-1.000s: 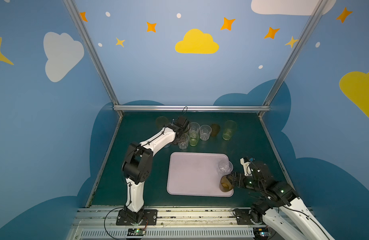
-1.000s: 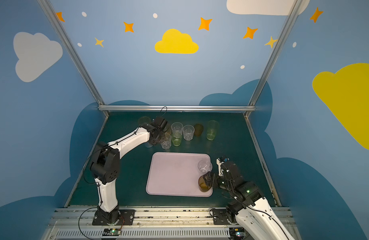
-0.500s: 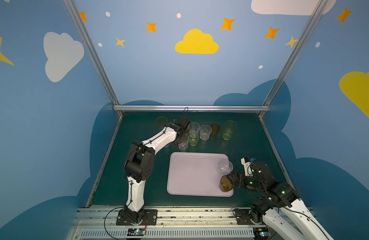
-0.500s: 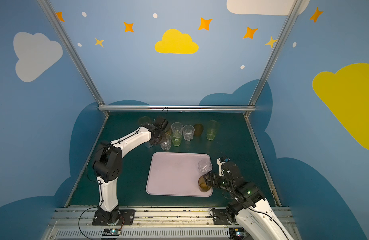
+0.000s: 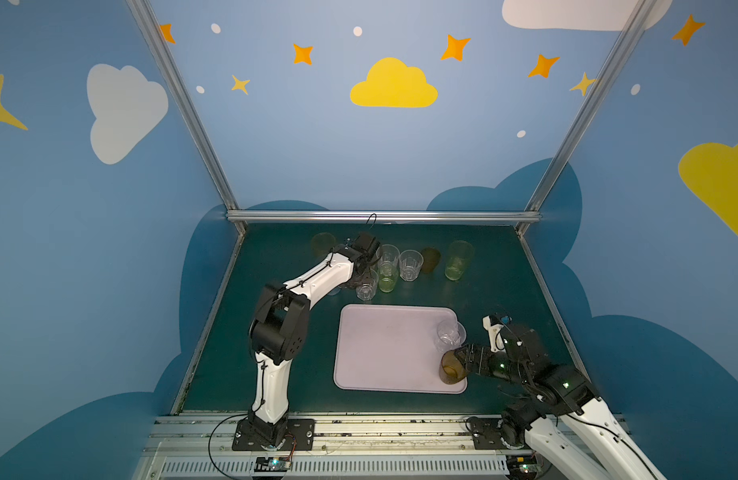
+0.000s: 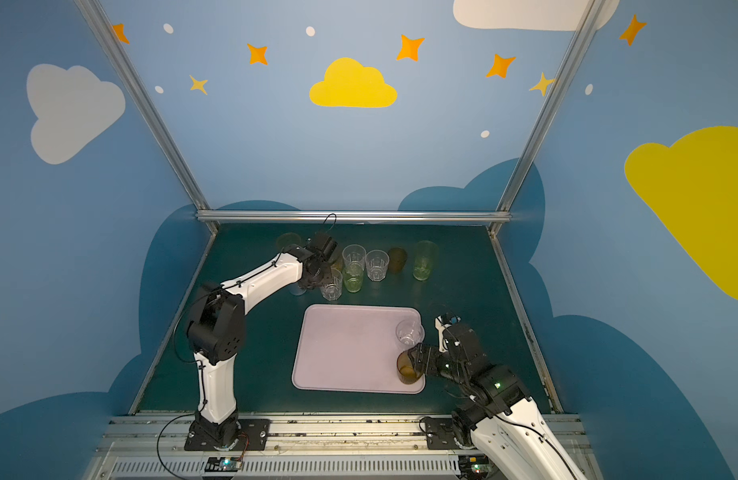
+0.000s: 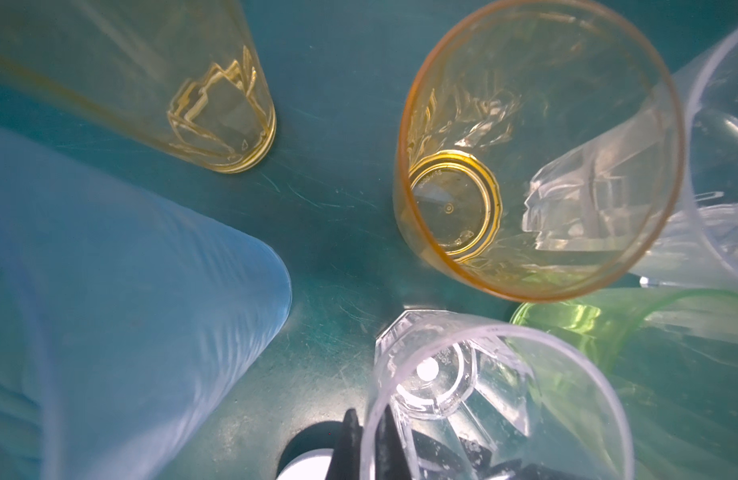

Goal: Place the glasses into the tray
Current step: 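Lower the left gripper into a clear faceted glass and close on its rim, then lift the clear faceted glass with the left gripper and carry it over the tray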

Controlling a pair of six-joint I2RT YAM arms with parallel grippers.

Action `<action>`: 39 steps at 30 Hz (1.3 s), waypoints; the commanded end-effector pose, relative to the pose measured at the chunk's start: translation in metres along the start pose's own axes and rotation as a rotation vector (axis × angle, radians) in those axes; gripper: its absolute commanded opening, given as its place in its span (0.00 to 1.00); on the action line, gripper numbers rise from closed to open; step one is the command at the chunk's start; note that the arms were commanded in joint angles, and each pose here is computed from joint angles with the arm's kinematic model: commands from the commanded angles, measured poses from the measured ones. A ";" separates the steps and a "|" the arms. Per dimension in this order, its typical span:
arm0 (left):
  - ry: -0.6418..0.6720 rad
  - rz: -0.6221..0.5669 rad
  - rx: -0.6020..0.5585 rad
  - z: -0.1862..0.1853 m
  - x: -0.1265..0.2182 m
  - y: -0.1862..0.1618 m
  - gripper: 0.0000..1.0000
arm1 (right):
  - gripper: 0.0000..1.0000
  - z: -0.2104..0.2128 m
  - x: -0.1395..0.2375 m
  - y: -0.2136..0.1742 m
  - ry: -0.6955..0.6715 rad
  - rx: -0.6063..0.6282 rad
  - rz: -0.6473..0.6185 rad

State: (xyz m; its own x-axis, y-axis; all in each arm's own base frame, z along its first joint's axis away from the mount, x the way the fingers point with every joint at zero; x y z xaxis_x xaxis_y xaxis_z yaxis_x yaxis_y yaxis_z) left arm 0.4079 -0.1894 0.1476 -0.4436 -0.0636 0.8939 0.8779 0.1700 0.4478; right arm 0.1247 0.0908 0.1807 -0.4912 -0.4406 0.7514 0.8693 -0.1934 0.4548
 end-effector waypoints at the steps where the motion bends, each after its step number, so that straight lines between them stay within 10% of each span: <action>1: 0.029 -0.005 -0.017 0.006 0.008 0.003 0.04 | 0.86 -0.001 0.000 0.001 0.001 -0.006 -0.016; 39: -0.115 -0.075 -0.022 0.030 0.086 -0.020 0.04 | 0.86 0.016 -0.002 0.006 0.129 -0.093 -0.011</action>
State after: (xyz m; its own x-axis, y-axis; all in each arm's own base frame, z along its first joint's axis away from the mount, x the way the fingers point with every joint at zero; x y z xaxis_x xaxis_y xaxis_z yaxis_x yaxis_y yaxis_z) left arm 0.3554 -0.1693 0.2013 -0.5034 0.0173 0.8639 0.8561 0.1455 0.4959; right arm 0.1289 0.1025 0.1858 -0.4870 -0.5258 0.6974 0.8730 -0.2686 0.4071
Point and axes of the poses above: each gripper's point midway between its finger pads, its own x axis back along the fingers, its own z axis along the line the jaws close on, y = z × x, the point moved 6 cm from there along x, back along the fingers, and after that the axes turned 2 degrees about -x, right-handed, at the moved point
